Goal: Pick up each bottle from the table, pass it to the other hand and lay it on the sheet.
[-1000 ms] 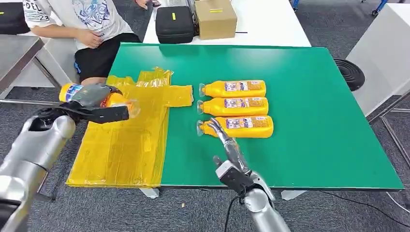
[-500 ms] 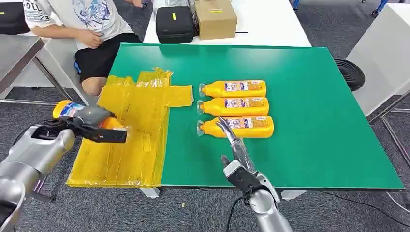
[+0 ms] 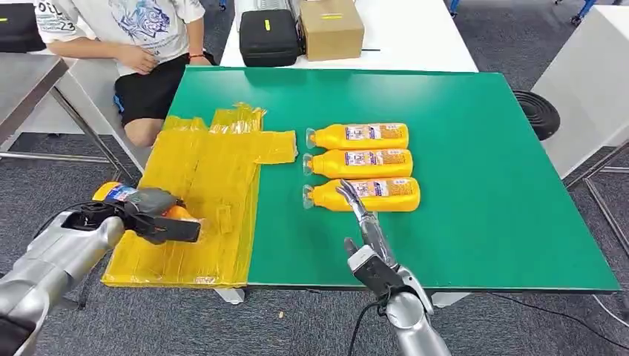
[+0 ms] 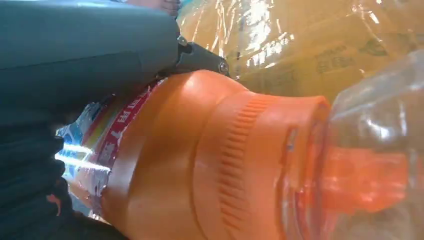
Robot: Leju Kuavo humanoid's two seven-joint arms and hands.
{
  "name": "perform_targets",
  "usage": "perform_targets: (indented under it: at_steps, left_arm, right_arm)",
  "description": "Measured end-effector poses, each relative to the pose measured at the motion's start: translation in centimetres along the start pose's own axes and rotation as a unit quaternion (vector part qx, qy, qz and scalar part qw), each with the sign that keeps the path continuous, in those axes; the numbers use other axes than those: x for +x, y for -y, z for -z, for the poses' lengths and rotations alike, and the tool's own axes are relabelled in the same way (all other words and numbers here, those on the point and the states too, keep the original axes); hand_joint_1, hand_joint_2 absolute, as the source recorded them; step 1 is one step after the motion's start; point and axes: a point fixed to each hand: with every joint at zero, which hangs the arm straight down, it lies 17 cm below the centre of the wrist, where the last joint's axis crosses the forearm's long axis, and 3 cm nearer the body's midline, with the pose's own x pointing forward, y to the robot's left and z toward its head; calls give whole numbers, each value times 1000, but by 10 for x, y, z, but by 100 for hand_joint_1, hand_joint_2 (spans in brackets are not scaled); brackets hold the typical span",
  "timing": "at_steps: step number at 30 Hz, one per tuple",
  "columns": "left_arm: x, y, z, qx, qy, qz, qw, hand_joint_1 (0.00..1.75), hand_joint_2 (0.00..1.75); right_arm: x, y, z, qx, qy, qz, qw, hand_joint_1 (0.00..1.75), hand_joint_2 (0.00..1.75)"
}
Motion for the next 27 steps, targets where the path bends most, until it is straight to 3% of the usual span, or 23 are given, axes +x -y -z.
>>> perform_targets:
  at_steps: [19,20,27]
  left_arm:
    - [28,-19,9,15,27,-27,999,175,175]
    - [29,-21,9,17,28,-26,999,175,175]
    - [42,-31,10,2,34,-18,999,175,175]
  right_arm:
    - [-4,-1,-8,-5,-9,-2,1000,0,0]
    - [-4,-1,-8,-5,-9,-2,1000,0,175]
    - [-4,-2,-7,-4,-9,-2,1000,0,175]
